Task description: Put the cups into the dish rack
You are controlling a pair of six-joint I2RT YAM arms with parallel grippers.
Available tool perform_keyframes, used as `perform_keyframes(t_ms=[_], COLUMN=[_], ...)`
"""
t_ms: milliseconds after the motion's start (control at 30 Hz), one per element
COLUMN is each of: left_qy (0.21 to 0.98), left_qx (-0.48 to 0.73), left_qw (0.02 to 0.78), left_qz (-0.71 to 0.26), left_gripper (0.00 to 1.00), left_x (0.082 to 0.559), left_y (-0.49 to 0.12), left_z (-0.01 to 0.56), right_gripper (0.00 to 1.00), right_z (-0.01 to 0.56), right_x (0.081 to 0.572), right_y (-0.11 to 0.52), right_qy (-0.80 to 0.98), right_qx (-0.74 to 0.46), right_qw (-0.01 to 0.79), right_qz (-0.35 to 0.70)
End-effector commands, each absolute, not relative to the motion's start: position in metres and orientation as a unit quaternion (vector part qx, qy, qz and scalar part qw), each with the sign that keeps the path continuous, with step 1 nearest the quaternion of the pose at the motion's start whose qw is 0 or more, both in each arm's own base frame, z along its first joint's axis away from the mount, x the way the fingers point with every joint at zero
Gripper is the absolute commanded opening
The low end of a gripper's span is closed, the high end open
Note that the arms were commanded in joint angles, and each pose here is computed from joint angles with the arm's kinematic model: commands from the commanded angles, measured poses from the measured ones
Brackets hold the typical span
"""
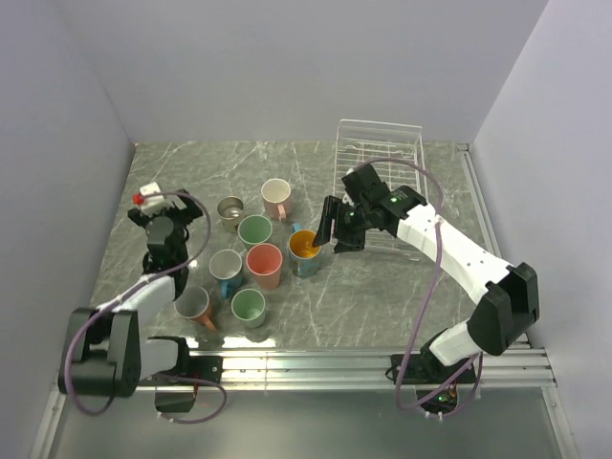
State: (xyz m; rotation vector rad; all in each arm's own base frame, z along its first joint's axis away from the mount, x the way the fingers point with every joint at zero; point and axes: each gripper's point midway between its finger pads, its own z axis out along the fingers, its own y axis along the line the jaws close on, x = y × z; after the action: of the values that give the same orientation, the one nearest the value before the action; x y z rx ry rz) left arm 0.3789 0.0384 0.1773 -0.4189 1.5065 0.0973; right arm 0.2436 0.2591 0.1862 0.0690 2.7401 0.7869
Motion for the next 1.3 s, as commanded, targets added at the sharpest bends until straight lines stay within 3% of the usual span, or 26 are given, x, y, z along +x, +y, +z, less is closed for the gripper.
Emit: perform_keyframes(t_ms=[0,367,467,700,833,1033,1267], left_qy=[0.697,0.681,0.666,0.653,0.651,0.667,0.67], left_qx=[-0.205,-0.254,-0.263,-0.251,-0.227,-0.215,-0.18], left_qw=[0.685,0.687,0.698,0.713,0.723,0.711,0.716], left_qz=[0.05,0.01,-0.016,-0.045,-0.043,-0.053,-0.077], left_gripper=[0.99,0.99,0.99,0.99,0.99,0.99,0.99], left_x=[0.381,0.362,0.364,0.357,0.349,0.353,0.362], left_y=[0.042,0.039,0.034,0.022,0.017,0.008,-0.011], left_z=[0.207,0.271,0.298,0.327,0.338,0.345,0.381], right_gripper=[0.66,0.53,0.45,0.38,0.29,0.0,0.0], right_z=[0.19,0.143,0.128,0.102,0.092,0.089,0.13], right_x=[0.248,0.279,0.286,0.293,0.284,0.274,0.276], right_y=[0.274,0.274,0.274,0.28,0.287,0.291,0.281], right_qy=[0.943,0.966,0.973,0.98,0.983,0.985,0.978], right_qx=[0.043,0.07,0.067,0.039,0.027,0.005,0.006], right_qw=[0.139,0.147,0.147,0.15,0.14,0.142,0.184], right_qz=[0.3,0.2,0.166,0.121,0.115,0.099,0.097])
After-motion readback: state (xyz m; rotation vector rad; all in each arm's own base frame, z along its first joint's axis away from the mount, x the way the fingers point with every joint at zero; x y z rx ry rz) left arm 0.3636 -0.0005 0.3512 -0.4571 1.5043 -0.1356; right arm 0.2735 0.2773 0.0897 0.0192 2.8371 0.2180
